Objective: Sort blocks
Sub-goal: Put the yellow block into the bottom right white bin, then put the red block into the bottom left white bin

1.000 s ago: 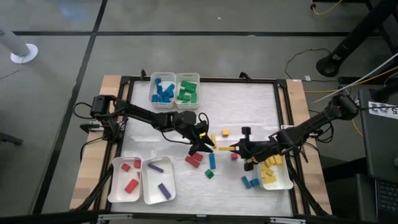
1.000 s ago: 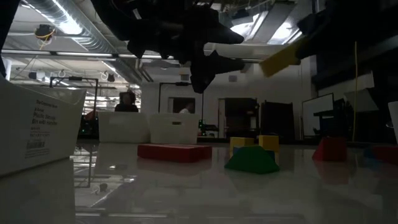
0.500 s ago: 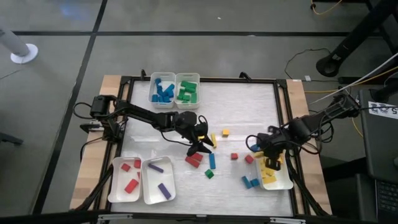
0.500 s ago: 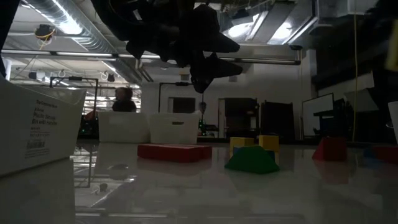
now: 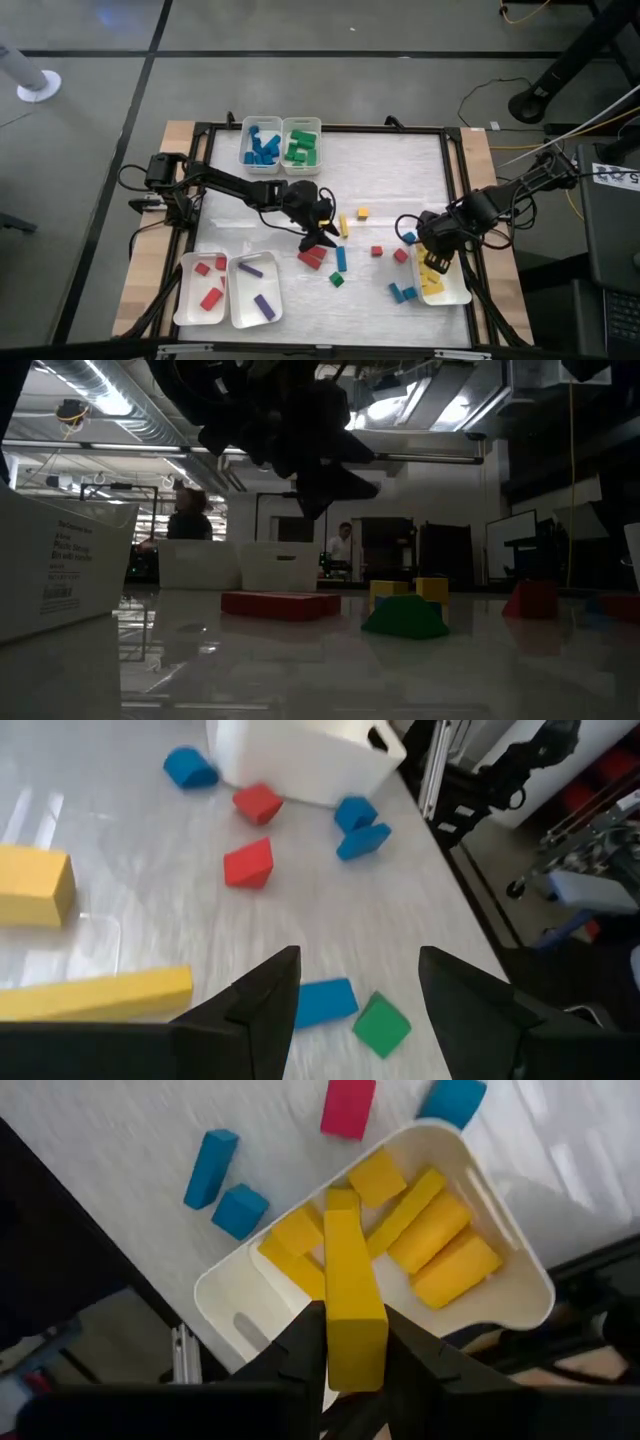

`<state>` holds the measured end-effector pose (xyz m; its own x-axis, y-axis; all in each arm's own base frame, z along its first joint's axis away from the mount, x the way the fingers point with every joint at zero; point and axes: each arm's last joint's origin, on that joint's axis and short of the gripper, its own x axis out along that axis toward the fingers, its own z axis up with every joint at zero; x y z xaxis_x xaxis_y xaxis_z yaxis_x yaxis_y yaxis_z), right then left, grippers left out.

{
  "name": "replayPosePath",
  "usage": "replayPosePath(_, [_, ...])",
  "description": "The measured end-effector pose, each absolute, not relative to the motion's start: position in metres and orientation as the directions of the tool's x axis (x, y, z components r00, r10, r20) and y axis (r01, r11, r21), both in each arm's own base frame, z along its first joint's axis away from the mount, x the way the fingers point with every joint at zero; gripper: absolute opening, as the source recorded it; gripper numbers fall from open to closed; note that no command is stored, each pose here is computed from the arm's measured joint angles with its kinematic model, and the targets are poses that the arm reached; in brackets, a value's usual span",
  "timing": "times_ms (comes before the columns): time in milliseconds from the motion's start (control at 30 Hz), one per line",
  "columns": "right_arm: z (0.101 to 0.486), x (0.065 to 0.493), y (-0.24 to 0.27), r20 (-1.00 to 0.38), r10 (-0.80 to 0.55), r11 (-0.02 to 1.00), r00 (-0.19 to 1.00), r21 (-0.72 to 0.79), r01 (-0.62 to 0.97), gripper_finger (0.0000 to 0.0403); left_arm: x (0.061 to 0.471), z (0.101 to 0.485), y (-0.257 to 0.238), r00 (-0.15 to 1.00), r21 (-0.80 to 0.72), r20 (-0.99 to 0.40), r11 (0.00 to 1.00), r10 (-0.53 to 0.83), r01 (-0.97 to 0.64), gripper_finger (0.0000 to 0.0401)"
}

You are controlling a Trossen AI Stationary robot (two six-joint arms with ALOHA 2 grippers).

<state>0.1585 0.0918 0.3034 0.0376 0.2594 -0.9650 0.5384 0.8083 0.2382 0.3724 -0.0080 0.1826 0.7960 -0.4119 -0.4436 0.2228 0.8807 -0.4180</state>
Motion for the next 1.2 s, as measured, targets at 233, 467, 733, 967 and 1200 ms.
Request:
replayPosePath(233, [0.298,0.160,0.093,-0.970,0.239,0.807,-0.036,0.178,0.563,0.0076,0.372,0.181,-0.009,0.786,-0.422,-0.459,0.880,-0.414,0.217,0.0193])
replayPosePath(467, [0.286,0.171,0.099,-0.974,0.209,0.802,-0.093,0.116,0.587,0.0104,0.372,0.181,-0.012,0.785,-0.398,-0.455,0.885,-0.420,0.242,0.0193])
replayPosePath(733, [0.276,0.181,0.104,-0.973,0.182,0.798,-0.142,0.062,0.599,0.0184,0.369,0.178,-0.022,0.752,-0.309,-0.491,0.895,-0.440,0.322,0.0193])
replayPosePath(967, [0.273,0.184,0.105,-0.980,0.153,0.801,-0.127,0.048,0.596,0.0200,0.354,0.159,-0.034,0.615,-0.193,-0.679,0.905,-0.401,0.378,0.0193])
replayPosePath(1200, [0.272,0.189,0.104,-0.995,0.088,0.806,-0.036,0.049,0.590,0.0195,0.349,0.153,-0.037,0.612,0.025,-0.774,0.958,-0.162,0.285,0.0193])
